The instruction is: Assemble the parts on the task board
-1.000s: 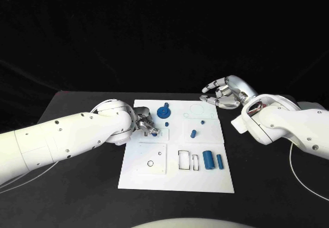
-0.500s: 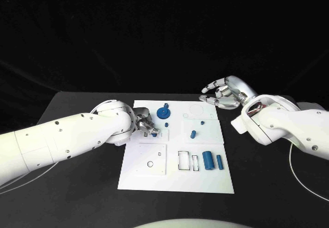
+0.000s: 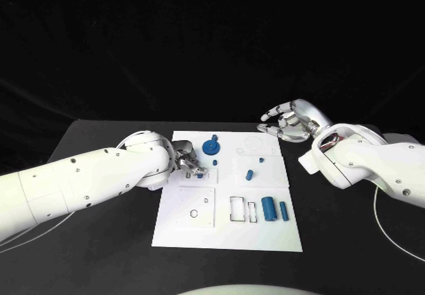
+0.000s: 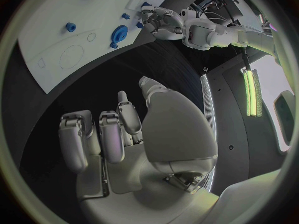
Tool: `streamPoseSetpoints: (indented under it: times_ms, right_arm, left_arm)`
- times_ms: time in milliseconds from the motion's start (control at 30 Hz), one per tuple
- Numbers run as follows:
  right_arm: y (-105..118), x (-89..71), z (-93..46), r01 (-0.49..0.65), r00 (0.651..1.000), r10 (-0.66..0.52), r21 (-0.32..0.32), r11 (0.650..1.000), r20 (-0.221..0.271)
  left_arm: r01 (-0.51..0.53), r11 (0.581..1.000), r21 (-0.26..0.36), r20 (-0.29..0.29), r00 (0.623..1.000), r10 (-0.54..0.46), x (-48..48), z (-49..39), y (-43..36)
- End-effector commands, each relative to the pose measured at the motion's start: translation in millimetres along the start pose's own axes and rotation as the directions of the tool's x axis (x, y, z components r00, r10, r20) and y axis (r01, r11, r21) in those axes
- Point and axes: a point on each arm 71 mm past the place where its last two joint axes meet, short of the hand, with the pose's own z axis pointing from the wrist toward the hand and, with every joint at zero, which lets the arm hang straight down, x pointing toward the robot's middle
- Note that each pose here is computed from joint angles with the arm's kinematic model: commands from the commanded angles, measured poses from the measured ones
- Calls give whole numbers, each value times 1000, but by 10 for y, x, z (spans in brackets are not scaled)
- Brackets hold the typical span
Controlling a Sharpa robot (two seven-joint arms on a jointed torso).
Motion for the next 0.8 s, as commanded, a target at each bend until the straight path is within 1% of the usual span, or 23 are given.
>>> streamPoseSetpoints:
  times_ms: [33, 167, 433, 633, 800]
  right_arm:
    - [9, 3, 1, 2, 1000, -2, -12, 1000, 1]
    - [9, 2, 2, 1, 1000, -1, -12, 1000, 3]
    - [0, -5, 6, 0, 1000, 0, -11, 1000, 8]
    - [-13, -10, 11, 0, 1000, 0, -8, 1000, 11]
    - [-25, -17, 14, 0, 1000, 0, -5, 1000, 13]
  left_arm:
    - [10, 1000, 7, -12, 1000, -10, 31, -8, -18]
    - [19, 1000, 12, -6, 1000, -19, 17, -25, -25]
    - [39, 999, 29, 12, 999, -40, -47, -80, -47]
    - [63, 997, 46, 28, 998, -64, -129, -143, -71]
    - [64, 996, 54, 41, 997, -67, -229, -202, -69]
